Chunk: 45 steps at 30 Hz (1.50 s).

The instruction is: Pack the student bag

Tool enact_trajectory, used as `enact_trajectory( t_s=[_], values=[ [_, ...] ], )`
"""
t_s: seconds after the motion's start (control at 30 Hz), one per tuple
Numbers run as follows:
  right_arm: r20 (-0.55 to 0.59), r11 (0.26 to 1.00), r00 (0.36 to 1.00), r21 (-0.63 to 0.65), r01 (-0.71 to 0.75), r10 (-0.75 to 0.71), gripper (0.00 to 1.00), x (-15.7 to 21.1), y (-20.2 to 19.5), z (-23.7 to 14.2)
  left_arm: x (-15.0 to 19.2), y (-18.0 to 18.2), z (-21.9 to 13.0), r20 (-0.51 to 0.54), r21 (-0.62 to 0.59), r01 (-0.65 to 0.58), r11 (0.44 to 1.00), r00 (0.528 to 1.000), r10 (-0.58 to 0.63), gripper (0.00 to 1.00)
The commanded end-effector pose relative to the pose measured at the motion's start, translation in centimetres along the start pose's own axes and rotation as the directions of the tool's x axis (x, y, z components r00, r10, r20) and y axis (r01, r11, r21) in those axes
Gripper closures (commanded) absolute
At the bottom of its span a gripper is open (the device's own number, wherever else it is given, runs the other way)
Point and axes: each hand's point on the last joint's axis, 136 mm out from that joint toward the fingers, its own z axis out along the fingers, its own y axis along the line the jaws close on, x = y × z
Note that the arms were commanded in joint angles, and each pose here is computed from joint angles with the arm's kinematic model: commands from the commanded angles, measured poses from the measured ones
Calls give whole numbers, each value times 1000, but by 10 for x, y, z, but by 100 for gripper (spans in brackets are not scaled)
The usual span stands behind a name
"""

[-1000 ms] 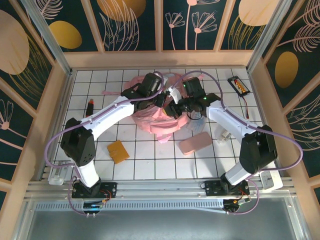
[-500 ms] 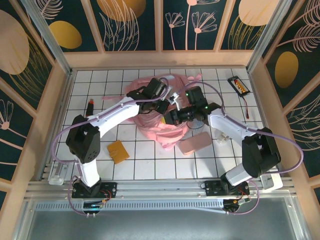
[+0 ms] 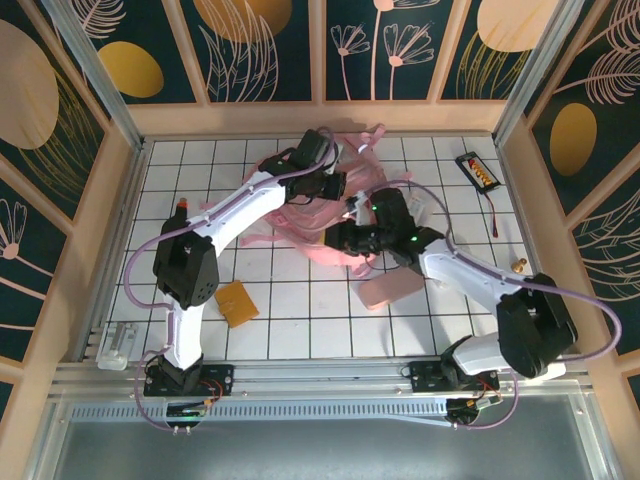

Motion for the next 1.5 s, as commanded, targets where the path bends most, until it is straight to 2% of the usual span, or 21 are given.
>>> enact_trajectory(
  t_s=[0.0,0.07,0.2,0.37,0.47,0.67,0.77,0.83,0.9,1.0,1.07,1.1,1.2,1.23,1.27,1.3,1.33,1.4,1.47],
  values=[
    [144,967,989,256,-14,-24,69,-41,-47,-48,-44,-26,-19,120,133,-5,991,993,-11,100],
    [207,961,977,258,-98,44,64,-61,-60,-66,-42,-24,-13,116,150,-22,988,993,5,100],
    [264,984,961,137,-118,78,54,-82,-45,-72,-36,-23,-8,133,187,-24,982,991,-1,100],
    [252,985,960,88,-148,122,52,-102,-42,-61,-38,-27,-15,162,213,-37,976,987,3,100],
    [266,982,948,31,-188,173,54,-108,-40,-53,-33,-25,-13,153,218,-30,975,988,-4,100],
    [300,972,938,99,-214,176,53,-113,-63,-45,-33,-21,-15,150,228,-13,973,988,-22,100],
    [290,974,938,61,-217,191,53,-114,-64,-34,-34,-21,-17,151,245,-14,969,988,-24,100],
    [254,979,946,-5,-205,199,56,-113,-52,-21,-34,-21,-16,150,251,-16,968,988,-23,100],
    [243,983,953,-74,-169,182,64,-115,-33,-12,-32,-22,-13,143,260,-10,966,989,-29,100],
    [237,980,952,-90,-176,193,86,-115,-28,-3,-33,-20,-12,141,286,7,958,989,-49,100],
    [240,975,946,-90,-201,217,97,-114,-35,-1,-34,-16,-18,141,302,28,953,987,-74,79],
    [242,972,942,-90,-218,233,100,-114,-39,-1,-34,-13,-24,139,295,40,955,987,-84,74],
    [232,964,937,-109,-242,262,100,-113,-40,3,-17,0,-57,167,235,44,971,982,-85,66],
    [221,961,938,-120,-247,269,100,-112,-37,6,-8,1,-74,193,240,54,969,976,-102,61],
    [206,960,940,-131,-249,272,100,-110,-34,11,6,2,-87,201,253,81,964,970,-134,51],
    [194,957,941,-138,-254,278,100,-108,-30,15,19,2,-94,193,280,117,953,965,-175,47],
    [185,956,942,-148,-254,279,100,-107,-25,19,35,-1,-97,165,328,164,930,960,-228,47],
    [164,953,945,-156,-259,284,100,-104,-18,27,67,-7,-86,64,399,277,874,943,-328,55],
    [157,950,943,-159,-268,292,100,-103,-13,32,89,-20,-70,-12,414,314,854,940,-340,55]
  ],
)
